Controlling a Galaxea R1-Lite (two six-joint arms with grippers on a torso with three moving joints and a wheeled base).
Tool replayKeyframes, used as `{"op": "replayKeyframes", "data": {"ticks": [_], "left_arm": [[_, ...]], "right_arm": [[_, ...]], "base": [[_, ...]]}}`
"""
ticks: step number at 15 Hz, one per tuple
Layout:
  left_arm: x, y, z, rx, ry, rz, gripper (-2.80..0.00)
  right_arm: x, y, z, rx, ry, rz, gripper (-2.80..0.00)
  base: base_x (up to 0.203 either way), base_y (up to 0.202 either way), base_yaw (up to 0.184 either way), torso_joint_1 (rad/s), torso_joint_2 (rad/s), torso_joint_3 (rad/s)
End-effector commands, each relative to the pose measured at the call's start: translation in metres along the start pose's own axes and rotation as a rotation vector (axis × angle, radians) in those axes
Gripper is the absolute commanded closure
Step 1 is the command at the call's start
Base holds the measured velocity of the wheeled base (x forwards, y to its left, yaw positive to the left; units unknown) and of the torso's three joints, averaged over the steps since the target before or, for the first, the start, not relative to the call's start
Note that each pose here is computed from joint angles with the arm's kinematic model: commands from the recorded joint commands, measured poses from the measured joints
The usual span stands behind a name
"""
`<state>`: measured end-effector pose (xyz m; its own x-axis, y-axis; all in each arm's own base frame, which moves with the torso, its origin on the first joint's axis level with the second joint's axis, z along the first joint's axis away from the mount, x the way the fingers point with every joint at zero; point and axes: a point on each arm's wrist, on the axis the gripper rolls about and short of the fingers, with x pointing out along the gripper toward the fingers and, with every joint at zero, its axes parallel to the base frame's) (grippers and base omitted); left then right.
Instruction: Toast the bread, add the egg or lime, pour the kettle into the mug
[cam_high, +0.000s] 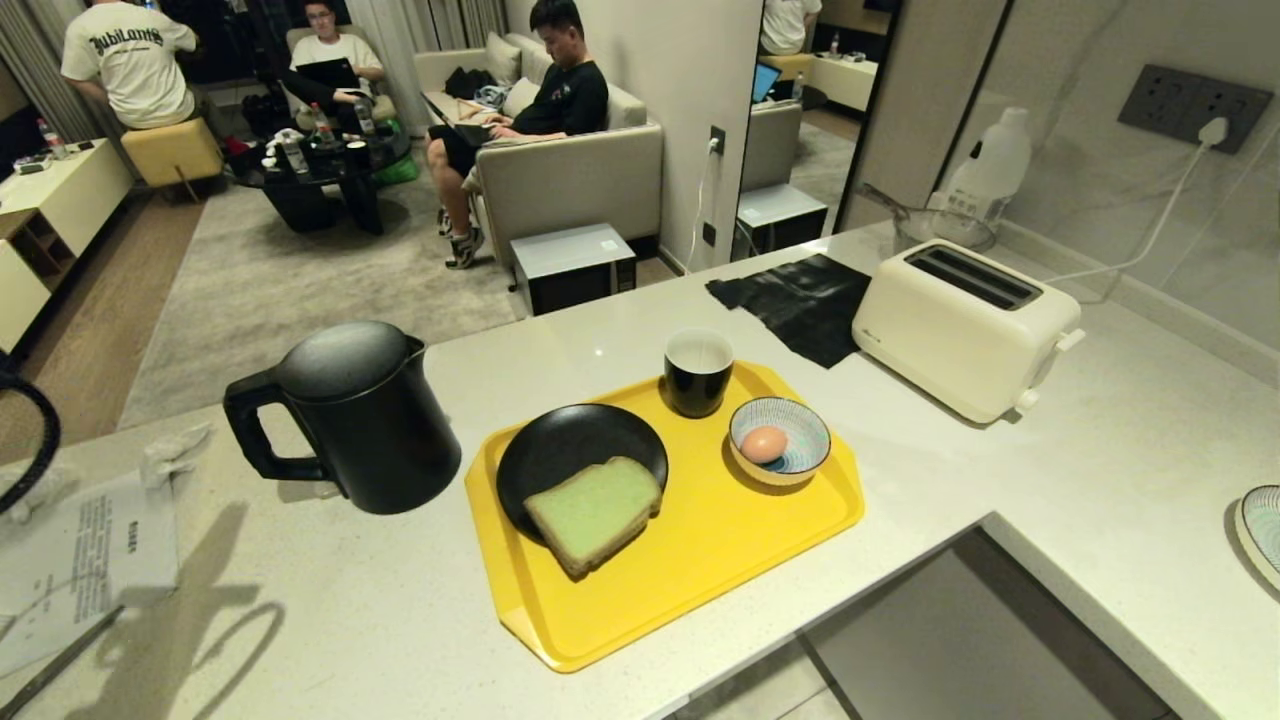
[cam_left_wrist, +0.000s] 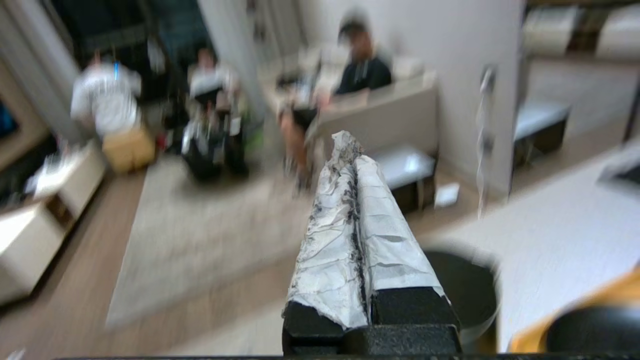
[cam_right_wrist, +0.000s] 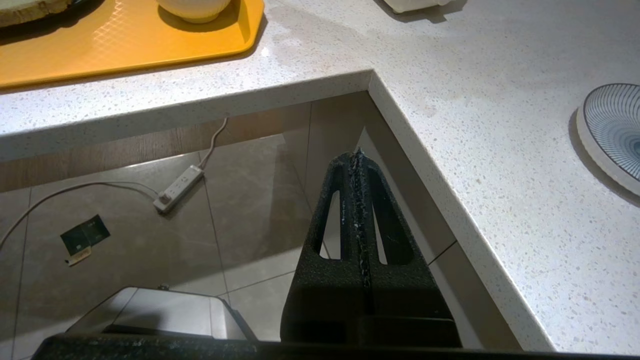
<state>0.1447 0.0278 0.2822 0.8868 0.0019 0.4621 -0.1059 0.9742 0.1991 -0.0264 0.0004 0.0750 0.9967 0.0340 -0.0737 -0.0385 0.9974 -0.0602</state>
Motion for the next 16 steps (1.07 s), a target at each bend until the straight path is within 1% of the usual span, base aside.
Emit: {"op": "replayKeyframes", "data": {"ticks": [1,3,5,7,10,13,16], "left_arm": [[-0.026,-0.005,0.041,-0.017,-0.191,-0.027,0.00],[-0.048,-0.010,0.063,-0.059,-0.296,-0.075,0.00],[-0.071,-0.014,0.069,-0.101,-0.345,-0.107,0.00],[-0.091,-0.017,0.062,-0.125,-0.348,-0.124,0.00],[-0.120,-0.021,0.048,-0.138,-0.338,-0.130,0.00],[-0.150,-0.027,0.026,-0.143,-0.318,-0.147,0.00],[-0.170,-0.032,0.001,-0.145,-0.268,-0.160,0.00]], "right_arm": [[0.000,0.000,0.000,-0.001,0.001,0.001,0.00],[0.000,0.000,0.000,-0.001,0.001,0.001,0.00],[0.000,0.000,0.000,-0.001,0.001,0.001,0.00],[0.000,0.000,0.000,-0.001,0.001,0.001,0.00],[0.000,0.000,0.000,-0.001,0.001,0.001,0.00],[0.000,0.000,0.000,-0.001,0.001,0.001,0.00],[0.000,0.000,0.000,-0.001,0.001,0.001,0.00]], "base": [[0.000,0.000,0.000,0.000,0.00,0.000],[0.000,0.000,0.000,0.000,0.00,0.000],[0.000,0.000,0.000,0.000,0.00,0.000],[0.000,0.000,0.000,0.000,0.00,0.000],[0.000,0.000,0.000,0.000,0.00,0.000],[0.000,0.000,0.000,0.000,0.00,0.000],[0.000,0.000,0.000,0.000,0.00,0.000]]}}
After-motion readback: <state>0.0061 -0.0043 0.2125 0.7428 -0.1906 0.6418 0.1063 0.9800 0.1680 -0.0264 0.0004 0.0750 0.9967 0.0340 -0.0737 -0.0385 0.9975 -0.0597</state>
